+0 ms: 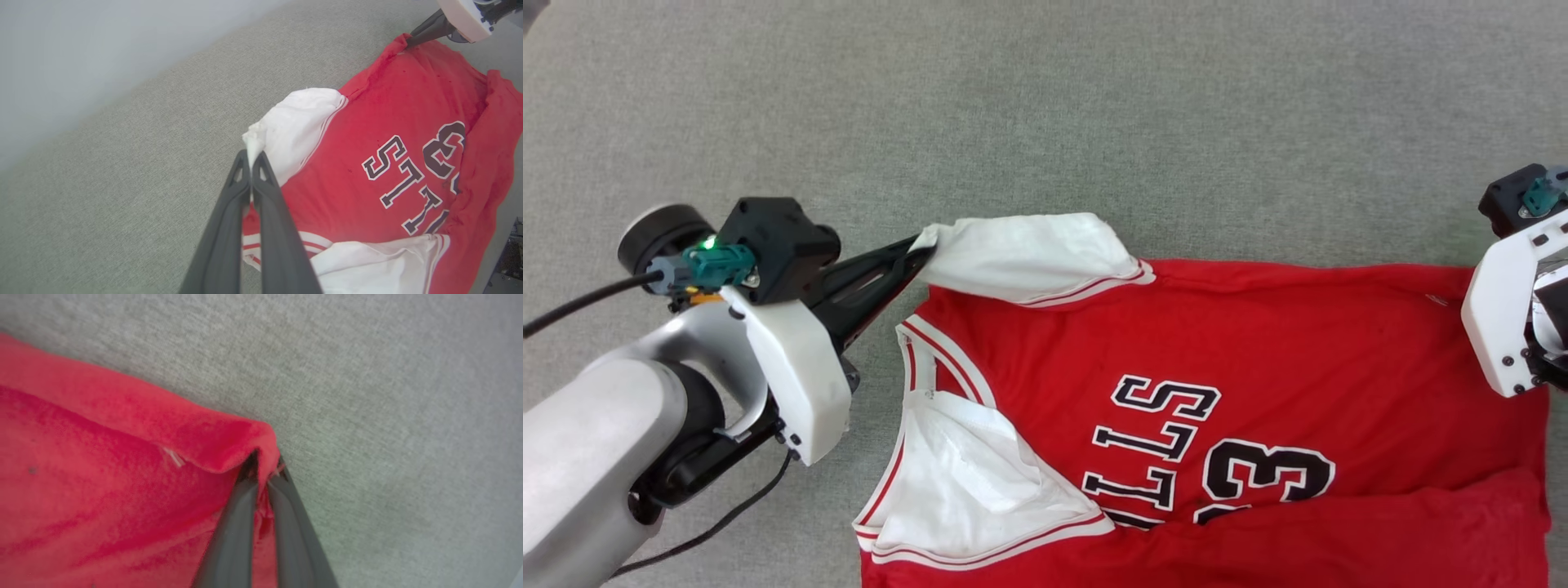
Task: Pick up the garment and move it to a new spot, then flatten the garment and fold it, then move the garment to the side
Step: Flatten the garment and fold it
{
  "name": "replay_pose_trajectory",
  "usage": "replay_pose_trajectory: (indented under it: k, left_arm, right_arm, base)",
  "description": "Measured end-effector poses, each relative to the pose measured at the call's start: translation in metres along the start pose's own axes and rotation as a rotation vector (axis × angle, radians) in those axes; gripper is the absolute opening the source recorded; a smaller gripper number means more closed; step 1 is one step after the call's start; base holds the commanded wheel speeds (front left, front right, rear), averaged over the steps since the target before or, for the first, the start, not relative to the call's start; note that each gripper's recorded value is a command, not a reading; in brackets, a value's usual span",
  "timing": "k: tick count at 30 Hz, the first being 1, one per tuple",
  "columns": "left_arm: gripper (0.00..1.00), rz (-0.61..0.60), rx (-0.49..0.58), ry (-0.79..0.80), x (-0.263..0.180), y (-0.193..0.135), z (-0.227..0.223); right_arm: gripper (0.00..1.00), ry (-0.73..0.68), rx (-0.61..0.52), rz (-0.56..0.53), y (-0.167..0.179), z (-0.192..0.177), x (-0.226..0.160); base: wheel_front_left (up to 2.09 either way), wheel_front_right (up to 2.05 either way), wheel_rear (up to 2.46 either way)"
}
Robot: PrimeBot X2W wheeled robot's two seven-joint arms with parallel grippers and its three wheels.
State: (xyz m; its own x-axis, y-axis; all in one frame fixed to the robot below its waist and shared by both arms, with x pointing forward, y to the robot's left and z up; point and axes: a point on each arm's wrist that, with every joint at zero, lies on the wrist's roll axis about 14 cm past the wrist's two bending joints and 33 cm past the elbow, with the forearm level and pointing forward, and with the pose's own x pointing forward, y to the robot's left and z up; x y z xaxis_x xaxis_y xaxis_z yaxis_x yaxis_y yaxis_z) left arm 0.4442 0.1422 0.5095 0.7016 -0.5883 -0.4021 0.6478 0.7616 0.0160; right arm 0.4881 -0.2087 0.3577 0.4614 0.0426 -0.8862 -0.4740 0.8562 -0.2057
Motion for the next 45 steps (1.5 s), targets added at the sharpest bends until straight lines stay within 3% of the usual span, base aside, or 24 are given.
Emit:
replay_pose_trajectory:
  k: [12, 22, 32, 45]
  left_arm:
    - [0.00, 0.083, -0.043, -0.059, -0.030, -0.002, 0.003]
    - [0.00, 0.121, -0.107, -0.054, -0.076, -0.033, -0.013]
    - [0.00, 0.104, -0.257, 0.108, -0.101, -0.071, -0.080]
    - [0.00, 0.053, -0.301, 0.279, -0.088, -0.098, -0.146]
  right_arm:
    - [0.00, -0.245, 0.123, -0.050, -0.019, 0.022, -0.057]
    - [0.00, -0.391, 0.190, -0.062, -0.007, -0.011, -0.110]
    - [0.00, -0.329, 0.212, -0.005, 0.034, -0.070, -0.113]
    - [0.00, -0.157, 0.098, 0.045, 0.059, -0.112, -0.092]
  base:
    - [0.00, 0.00, 0.00]
    - [0.00, 0.00, 0.00]
    - [0.00, 0.00, 0.00]
    - [0.00, 0.00, 0.00]
